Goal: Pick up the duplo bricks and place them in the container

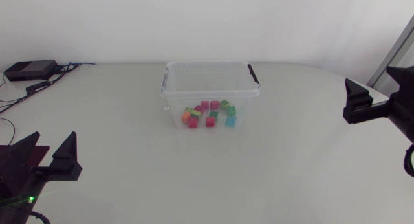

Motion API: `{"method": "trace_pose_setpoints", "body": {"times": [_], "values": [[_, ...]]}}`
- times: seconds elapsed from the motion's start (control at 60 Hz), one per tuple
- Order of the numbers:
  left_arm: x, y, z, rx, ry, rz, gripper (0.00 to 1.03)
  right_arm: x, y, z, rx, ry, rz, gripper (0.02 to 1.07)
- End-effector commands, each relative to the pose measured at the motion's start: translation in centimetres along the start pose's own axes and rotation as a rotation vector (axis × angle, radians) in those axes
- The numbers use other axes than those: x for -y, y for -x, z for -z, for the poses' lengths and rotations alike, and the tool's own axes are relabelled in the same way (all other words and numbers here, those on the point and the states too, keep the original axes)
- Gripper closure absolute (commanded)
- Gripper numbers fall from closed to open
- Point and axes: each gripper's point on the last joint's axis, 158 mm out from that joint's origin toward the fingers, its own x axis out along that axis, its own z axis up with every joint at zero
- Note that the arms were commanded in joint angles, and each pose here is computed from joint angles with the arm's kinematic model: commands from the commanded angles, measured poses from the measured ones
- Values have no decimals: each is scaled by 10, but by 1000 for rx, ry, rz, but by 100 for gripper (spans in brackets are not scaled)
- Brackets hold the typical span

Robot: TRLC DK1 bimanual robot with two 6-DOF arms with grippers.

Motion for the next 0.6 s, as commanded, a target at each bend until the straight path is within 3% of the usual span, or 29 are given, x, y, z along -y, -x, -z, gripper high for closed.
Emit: {"method": "trace_pose_setpoints", "body": {"times": [0.0, 0.583], "values": [[-1, 0, 7, -9, -1, -7, 5, 2, 11, 13, -2, -13, 23, 7], [14, 0, 8, -16, 51, 63, 5, -38, 50, 70, 32, -263, -28, 7]]}}
